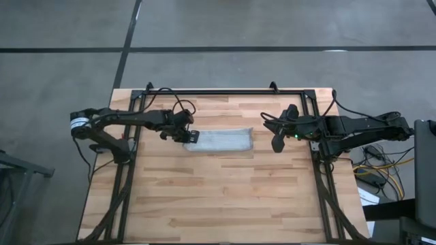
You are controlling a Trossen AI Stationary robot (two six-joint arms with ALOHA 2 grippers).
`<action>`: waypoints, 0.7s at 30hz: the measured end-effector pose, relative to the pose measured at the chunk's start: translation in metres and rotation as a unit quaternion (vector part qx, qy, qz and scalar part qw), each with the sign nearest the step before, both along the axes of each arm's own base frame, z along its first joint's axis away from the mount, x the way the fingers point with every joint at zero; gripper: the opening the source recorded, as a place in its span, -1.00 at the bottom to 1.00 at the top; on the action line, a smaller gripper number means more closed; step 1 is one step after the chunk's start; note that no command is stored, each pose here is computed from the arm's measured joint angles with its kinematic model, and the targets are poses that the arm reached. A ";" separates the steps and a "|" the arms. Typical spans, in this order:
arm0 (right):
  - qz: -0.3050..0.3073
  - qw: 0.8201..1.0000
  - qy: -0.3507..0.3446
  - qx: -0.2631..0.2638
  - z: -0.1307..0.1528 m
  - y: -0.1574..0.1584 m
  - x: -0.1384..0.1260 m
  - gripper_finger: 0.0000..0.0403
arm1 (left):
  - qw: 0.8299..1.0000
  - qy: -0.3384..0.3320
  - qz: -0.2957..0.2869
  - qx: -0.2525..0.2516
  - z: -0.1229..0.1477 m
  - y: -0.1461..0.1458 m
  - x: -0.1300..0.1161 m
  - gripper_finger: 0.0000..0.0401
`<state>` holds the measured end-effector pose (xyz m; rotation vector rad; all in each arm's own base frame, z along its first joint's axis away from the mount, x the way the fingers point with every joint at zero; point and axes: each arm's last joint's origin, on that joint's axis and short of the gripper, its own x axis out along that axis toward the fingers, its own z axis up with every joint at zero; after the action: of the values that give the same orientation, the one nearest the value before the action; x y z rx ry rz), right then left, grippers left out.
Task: Roll towel
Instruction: Roll the gray towel
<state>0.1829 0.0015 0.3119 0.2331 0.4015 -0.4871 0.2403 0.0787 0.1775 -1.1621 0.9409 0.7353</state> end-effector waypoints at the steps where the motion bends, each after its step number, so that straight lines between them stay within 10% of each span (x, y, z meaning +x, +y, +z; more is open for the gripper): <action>1: 0.000 1.000 0.000 0.000 0.000 0.000 0.000 -0.75 | 1.000 -0.001 -0.002 0.003 0.001 0.000 0.001 -0.95; 21: 0.000 1.000 0.000 0.000 0.000 0.000 0.000 -0.75 | 0.997 -0.026 -0.046 0.054 0.017 -0.001 0.013 -0.95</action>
<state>0.1826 0.0014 0.3120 0.2334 0.4004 -0.4876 0.2529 0.0773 0.1944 -1.0304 0.8949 0.6706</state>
